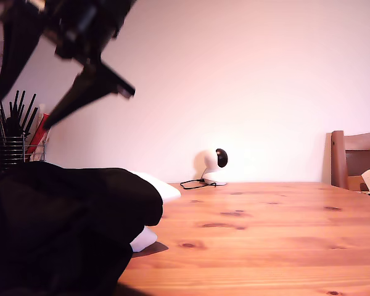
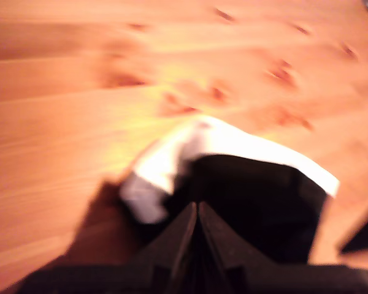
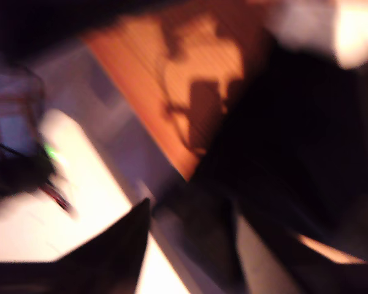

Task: Fold the shorts in front of you. After folding it, place it to the left side.

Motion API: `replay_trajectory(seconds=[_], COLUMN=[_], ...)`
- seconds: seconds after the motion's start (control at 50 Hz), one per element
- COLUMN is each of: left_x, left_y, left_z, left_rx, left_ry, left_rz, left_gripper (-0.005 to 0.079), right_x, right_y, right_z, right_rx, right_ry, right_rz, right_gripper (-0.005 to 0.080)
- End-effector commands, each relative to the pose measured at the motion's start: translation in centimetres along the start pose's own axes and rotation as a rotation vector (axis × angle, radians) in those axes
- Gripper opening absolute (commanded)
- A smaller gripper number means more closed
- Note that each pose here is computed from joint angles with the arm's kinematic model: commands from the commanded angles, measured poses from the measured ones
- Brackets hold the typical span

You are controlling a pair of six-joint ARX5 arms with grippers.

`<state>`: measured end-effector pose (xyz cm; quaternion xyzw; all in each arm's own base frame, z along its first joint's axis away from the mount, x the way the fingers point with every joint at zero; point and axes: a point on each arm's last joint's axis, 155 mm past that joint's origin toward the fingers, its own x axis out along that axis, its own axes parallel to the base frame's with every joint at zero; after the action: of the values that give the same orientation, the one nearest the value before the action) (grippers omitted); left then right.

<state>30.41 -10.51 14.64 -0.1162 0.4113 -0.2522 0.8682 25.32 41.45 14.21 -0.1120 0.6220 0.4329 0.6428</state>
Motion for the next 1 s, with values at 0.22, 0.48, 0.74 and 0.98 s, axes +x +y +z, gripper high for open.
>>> replay_trajectory(seconds=[0.22,0.48,0.74,0.98], left_x=[4.7,8.4,10.2,10.5], left_y=[-0.8,-1.0,-0.2,0.2], left_z=[-2.6,-5.3,-6.4,-6.0], left_rx=[0.004,-0.007,-0.014,-0.005], left_ry=[0.138,0.251,0.288,0.272], left_rz=[-0.064,-0.108,-0.107,-0.092], left_gripper=[-0.0019,-0.0019,-0.0019,-0.0019], right_x=[-0.9,0.0,-0.2,-1.0], right_y=[-5.8,-7.9,-11.5,-13.0], right_z=[-0.7,-2.0,-1.2,1.3], right_rx=[0.121,0.119,0.11,0.078], right_ry=[0.033,0.081,0.034,-0.071], right_rz=[-0.047,-0.123,-0.278,-0.357], right_gripper=[-0.0011,-0.0011,-0.0011,-0.0011])
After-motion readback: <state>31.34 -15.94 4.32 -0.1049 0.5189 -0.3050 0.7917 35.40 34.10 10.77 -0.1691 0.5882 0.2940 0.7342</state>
